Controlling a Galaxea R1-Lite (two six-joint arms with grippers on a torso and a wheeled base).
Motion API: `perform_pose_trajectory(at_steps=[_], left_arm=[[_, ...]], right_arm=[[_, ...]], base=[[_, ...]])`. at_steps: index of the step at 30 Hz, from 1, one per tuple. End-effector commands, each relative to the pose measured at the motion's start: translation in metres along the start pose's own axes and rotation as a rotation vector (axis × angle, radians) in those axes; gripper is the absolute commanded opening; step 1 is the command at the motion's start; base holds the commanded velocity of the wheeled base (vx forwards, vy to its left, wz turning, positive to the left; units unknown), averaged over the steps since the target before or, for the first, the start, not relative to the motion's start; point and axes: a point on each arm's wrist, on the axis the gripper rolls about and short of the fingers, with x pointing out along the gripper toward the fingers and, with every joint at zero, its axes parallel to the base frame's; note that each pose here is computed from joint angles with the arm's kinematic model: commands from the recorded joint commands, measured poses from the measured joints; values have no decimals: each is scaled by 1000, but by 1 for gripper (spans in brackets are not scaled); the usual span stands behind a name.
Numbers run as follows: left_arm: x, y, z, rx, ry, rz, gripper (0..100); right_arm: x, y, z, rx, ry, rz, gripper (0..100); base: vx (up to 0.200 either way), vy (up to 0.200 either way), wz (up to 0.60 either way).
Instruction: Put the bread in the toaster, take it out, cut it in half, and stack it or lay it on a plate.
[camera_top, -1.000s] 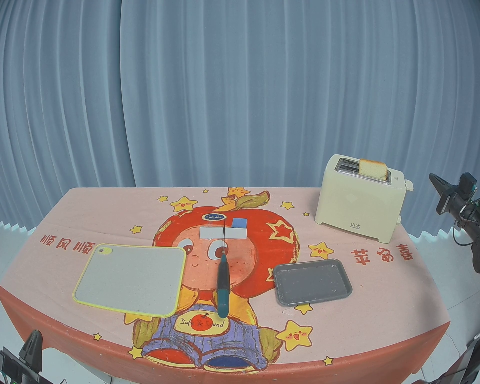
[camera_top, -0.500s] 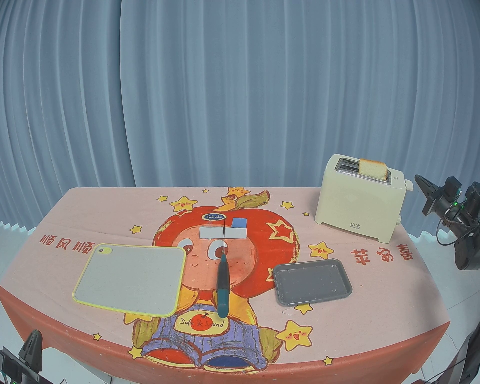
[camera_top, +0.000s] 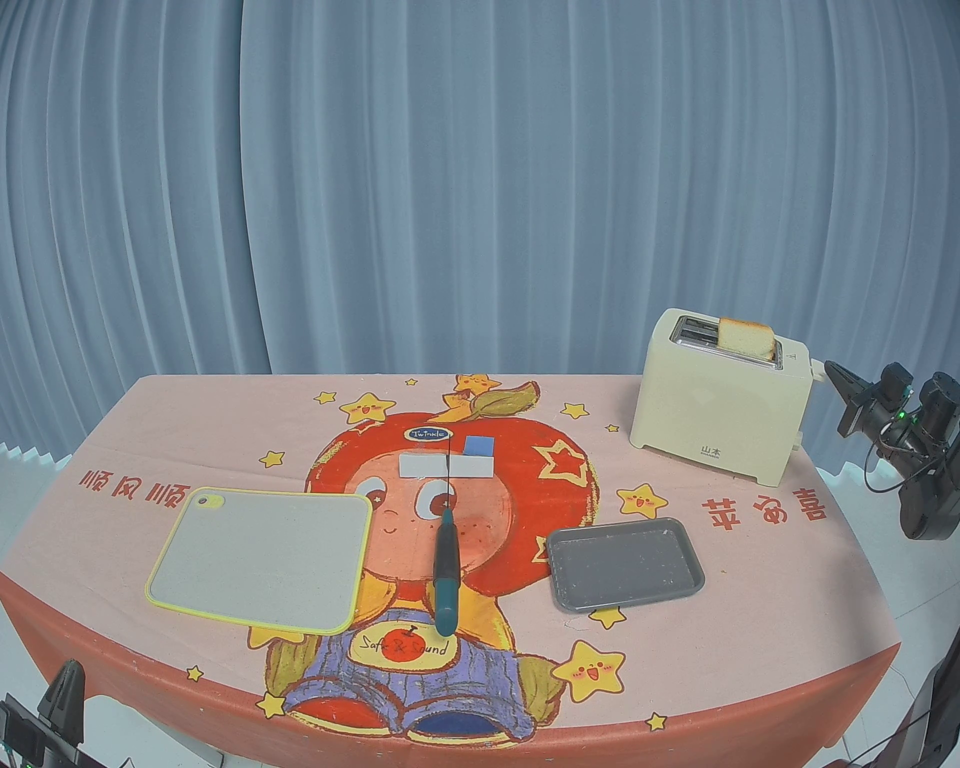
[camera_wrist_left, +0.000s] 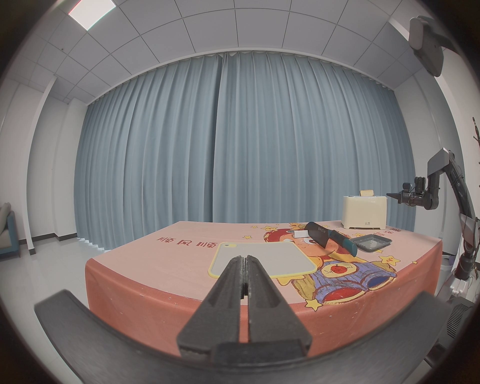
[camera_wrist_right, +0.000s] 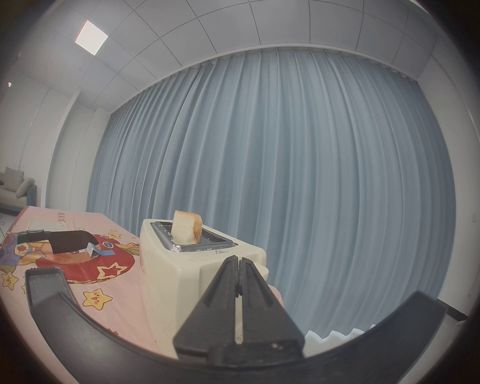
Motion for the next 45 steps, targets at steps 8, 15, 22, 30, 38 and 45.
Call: perform_pose_trajectory(at_steps=[8, 15, 22, 30, 38, 45], left_arm=[[0, 0, -5, -1, 1, 0, 0], [0, 0, -5, -1, 1, 0, 0], [0, 0, -5, -1, 1, 0, 0], [0, 0, -5, -1, 1, 0, 0], [0, 0, -5, -1, 0, 0, 0], [0, 0, -5, -1, 1, 0, 0]], right_arm=[[1, 0, -16, 25, 41, 1, 0], [1, 0, -22, 34, 56, 0, 0], [2, 0, -32, 44, 79, 2, 0], [2, 0, -42, 58, 102, 3, 0], [2, 1, -52, 72, 127, 4, 0], [2, 2, -58, 80, 140, 7, 0]], base=[[0, 0, 0], [0, 0, 0], [0, 0, 0], [0, 0, 0], [0, 0, 0], [0, 0, 0]])
